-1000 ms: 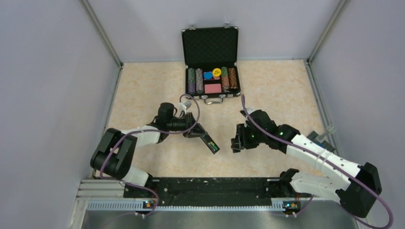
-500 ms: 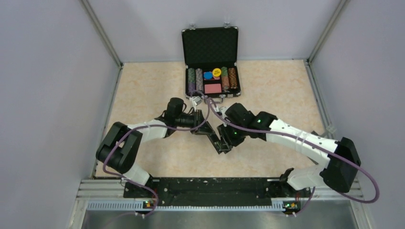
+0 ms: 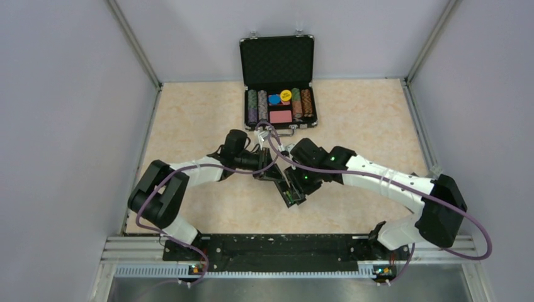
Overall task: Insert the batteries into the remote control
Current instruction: Load the battery cover into the remote control.
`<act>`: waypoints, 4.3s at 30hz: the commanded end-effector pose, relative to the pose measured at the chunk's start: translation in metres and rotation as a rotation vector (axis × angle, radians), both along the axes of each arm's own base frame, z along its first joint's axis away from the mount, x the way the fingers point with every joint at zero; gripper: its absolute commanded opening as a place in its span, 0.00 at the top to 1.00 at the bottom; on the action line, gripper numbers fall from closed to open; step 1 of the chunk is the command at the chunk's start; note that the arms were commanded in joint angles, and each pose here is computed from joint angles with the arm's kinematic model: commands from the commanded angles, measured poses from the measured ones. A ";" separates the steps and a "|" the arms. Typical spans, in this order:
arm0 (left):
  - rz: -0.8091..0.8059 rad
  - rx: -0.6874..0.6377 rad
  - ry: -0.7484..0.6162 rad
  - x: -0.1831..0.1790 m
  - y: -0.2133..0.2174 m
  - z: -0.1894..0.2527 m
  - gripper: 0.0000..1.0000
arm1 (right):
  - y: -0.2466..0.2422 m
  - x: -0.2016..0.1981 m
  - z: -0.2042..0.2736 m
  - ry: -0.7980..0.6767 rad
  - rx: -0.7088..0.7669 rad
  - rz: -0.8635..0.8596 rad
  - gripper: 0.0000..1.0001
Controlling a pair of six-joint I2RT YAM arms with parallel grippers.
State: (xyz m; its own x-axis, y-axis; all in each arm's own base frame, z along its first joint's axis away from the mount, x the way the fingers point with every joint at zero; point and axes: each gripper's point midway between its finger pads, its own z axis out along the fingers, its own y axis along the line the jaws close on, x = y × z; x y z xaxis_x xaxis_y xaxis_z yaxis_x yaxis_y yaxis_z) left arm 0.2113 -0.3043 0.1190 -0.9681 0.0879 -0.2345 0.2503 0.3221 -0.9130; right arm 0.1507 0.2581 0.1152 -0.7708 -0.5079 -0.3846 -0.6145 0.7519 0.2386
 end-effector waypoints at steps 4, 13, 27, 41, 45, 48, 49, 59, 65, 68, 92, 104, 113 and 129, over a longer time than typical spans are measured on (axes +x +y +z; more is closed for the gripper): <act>0.012 -0.051 -0.050 0.010 -0.007 0.016 1.00 | 0.016 0.006 0.010 -0.042 0.072 -0.055 0.74; 0.029 -0.089 -0.025 0.008 -0.008 0.019 1.00 | 0.018 0.006 0.001 -0.040 0.057 -0.077 0.74; -0.005 -0.085 -0.008 0.005 -0.011 0.017 1.00 | 0.021 0.011 -0.006 -0.048 0.029 -0.054 0.74; 0.009 -0.083 -0.001 0.010 -0.014 0.019 1.00 | 0.027 0.006 -0.006 -0.023 0.065 -0.033 0.74; 0.011 -0.081 0.014 0.010 -0.014 0.018 1.00 | 0.025 0.003 -0.007 -0.022 0.064 -0.022 0.73; 0.009 -0.082 0.028 0.010 -0.014 0.018 1.00 | 0.023 0.003 -0.011 -0.018 0.054 -0.024 0.73; 0.011 -0.084 0.032 0.010 -0.014 0.019 1.00 | 0.023 0.002 -0.011 -0.017 0.054 -0.023 0.73; -0.001 -0.087 0.102 0.009 -0.017 0.019 1.00 | 0.026 0.000 -0.016 0.002 0.052 -0.009 0.72; -0.005 -0.089 0.128 0.008 -0.017 0.017 1.00 | 0.023 -0.002 -0.019 0.008 0.042 -0.010 0.71; -0.001 -0.093 0.152 0.009 -0.018 0.019 1.00 | 0.021 -0.003 -0.021 0.012 0.033 -0.014 0.69; -0.010 -0.095 0.190 0.007 -0.017 0.018 1.00 | 0.028 0.013 -0.012 -0.029 0.022 -0.070 0.48; -0.010 -0.062 0.187 0.012 -0.014 0.010 1.00 | 0.035 0.022 0.024 -0.079 0.081 -0.094 0.18; -0.018 -0.091 0.186 0.016 -0.015 0.023 1.00 | 0.026 0.023 0.062 -0.083 0.196 -0.182 0.01; 0.039 -0.255 0.169 0.043 -0.028 0.096 1.00 | -0.026 0.049 0.112 -0.031 0.519 -0.704 0.04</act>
State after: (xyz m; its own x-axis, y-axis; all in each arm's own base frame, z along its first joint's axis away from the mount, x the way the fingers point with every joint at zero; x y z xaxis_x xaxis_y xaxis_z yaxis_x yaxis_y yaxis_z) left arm 0.2398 -0.3244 0.1562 -0.9994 0.0243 0.0244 -0.0188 0.2084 -0.9779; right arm 0.1912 0.2245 0.2094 -0.8520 0.1921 -0.4870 -0.1300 0.8234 0.5523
